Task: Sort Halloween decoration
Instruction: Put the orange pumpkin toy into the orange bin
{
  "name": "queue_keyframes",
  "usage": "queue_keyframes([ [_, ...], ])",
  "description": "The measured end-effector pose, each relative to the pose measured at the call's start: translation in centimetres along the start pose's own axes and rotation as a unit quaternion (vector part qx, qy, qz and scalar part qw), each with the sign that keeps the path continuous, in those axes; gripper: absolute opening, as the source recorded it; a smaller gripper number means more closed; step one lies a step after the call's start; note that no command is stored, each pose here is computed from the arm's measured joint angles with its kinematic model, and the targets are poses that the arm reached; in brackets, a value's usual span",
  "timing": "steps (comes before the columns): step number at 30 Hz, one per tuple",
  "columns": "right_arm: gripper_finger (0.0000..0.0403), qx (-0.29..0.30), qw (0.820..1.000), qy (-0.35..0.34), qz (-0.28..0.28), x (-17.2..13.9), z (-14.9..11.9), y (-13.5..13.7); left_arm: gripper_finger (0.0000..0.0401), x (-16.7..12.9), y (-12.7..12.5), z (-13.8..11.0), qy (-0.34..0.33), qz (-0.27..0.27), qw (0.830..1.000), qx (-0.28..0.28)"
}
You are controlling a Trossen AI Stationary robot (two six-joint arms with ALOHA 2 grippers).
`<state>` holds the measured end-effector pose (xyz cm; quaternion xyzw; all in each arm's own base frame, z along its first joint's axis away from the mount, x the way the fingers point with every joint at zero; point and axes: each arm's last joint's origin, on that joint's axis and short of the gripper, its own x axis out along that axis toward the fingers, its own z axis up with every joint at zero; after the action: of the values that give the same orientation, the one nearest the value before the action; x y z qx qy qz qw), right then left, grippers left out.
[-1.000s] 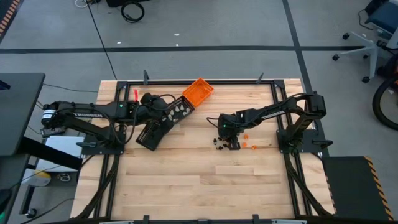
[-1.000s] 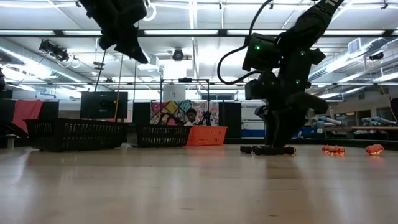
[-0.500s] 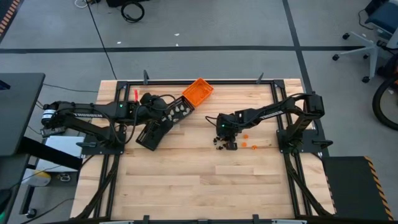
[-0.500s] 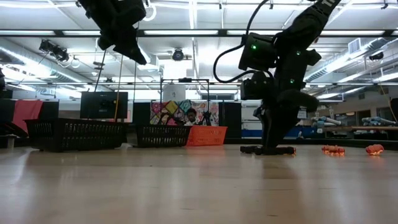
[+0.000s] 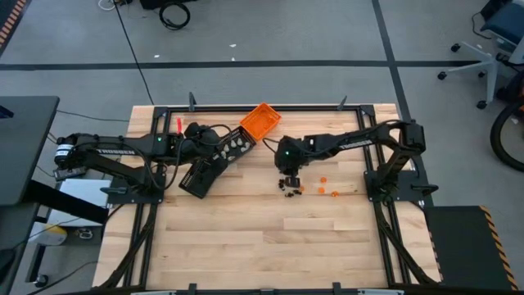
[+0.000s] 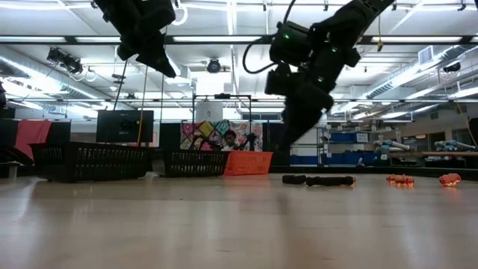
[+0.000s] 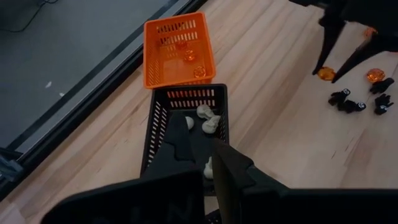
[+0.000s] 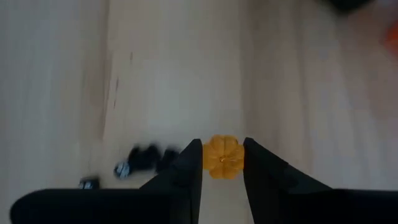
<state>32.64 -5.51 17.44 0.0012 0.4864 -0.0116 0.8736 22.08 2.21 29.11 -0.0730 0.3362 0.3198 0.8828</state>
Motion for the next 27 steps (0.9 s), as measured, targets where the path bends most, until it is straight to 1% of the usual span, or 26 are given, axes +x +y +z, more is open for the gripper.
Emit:
queue_keyframes([
  [6, 0.0097, 0.011, 0.998, -0.066, 0.001, -1.0, 2.0, -1.9, 0.0000, 0.0, 0.0, 0.0, 0.000, 0.000, 1.000, -0.007],
  [10, 0.0097, 0.029, 0.994, -0.109, 0.000, -1.3, 2.7, -3.1, 0.0000, 0.0, 0.0, 0.0, 0.000, 0.000, 1.000, -0.007],
  [17, 0.0097, 0.045, 0.985, -0.166, -0.023, -1.9, 3.4, -4.8, 0.0000, 0.0, 0.0, 0.0, 0.000, 0.000, 1.000, -0.008],
  [22, 0.0098, 0.045, 0.973, -0.220, -0.044, -2.2, 4.2, -5.9, 0.0000, 0.0, 0.0, 0.0, 0.000, 0.000, 1.000, -0.008],
  [27, 0.0098, 0.046, 0.956, -0.277, -0.088, -2.9, 5.1, -6.8, 0.0000, 0.1, 0.0, 0.0, 0.000, 0.000, 1.000, -0.008],
])
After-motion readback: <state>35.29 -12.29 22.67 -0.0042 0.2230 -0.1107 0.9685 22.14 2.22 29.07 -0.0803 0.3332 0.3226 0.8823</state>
